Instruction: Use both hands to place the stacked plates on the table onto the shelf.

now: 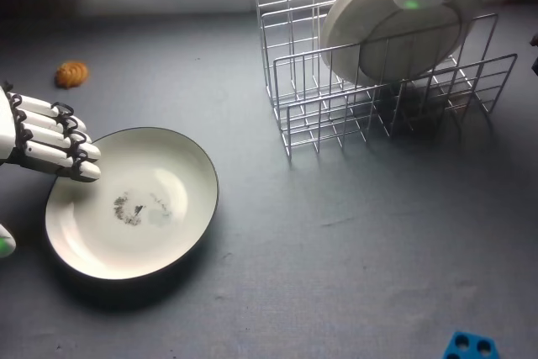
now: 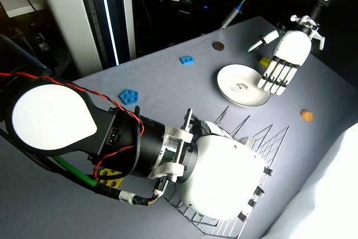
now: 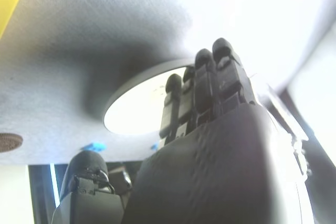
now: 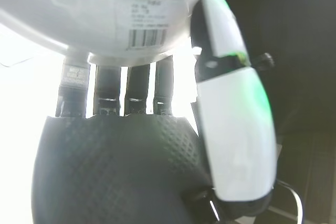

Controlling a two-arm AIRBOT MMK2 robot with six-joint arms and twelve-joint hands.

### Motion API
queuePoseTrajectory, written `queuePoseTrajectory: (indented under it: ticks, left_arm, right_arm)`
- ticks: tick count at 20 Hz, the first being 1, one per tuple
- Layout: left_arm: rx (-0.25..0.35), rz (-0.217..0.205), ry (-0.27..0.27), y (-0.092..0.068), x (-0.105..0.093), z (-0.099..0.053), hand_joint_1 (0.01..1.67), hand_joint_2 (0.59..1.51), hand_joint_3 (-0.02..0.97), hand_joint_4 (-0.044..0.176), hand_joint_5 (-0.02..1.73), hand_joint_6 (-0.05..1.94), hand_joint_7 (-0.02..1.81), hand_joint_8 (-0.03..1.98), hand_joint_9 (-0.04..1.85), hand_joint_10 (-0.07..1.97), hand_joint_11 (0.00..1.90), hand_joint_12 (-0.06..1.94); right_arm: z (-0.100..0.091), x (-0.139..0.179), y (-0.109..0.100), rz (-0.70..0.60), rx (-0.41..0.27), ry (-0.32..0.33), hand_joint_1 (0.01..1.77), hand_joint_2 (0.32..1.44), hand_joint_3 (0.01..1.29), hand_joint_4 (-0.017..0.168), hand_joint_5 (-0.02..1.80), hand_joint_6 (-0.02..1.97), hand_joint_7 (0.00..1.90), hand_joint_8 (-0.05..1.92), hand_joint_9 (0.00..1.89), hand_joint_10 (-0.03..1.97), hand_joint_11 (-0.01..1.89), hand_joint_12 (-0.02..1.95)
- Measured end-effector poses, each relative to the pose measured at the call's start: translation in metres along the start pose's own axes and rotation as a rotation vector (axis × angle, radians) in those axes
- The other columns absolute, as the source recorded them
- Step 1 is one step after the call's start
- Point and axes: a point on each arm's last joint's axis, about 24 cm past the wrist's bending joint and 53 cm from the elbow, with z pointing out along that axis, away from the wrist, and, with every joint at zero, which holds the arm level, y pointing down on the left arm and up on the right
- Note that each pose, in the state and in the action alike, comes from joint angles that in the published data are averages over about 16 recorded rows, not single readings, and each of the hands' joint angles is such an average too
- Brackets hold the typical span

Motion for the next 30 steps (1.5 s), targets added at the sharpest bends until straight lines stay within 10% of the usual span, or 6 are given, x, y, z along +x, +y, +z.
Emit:
queuePoseTrajectory:
  ticks: [14, 30]
  left_arm:
    - [-0.030, 0.009, 0.014, 0.008, 0.005, 0.000, 0.01, 1.055, 0.019, 0.001, 0.10, 0.02, 0.07, -0.01, 0.10, 0.01, 0.02, 0.16]
    - [-0.064, -0.008, 0.052, 0.015, 0.023, 0.003, 0.01, 1.054, 0.018, -0.002, 0.09, 0.01, 0.07, -0.02, 0.11, 0.02, 0.02, 0.17]
  right_arm:
    - [-0.008, 0.000, 0.031, -0.063, -0.055, 0.004, 0.98, 1.09, 0.01, -0.003, 0.78, 0.38, 0.87, 0.34, 0.69, 0.69, 0.38, 1.44]
    - [-0.045, 0.088, 0.101, -0.571, -0.205, 0.108, 1.00, 1.05, 0.01, -0.003, 0.75, 0.27, 0.85, 0.21, 0.65, 0.57, 0.32, 1.41]
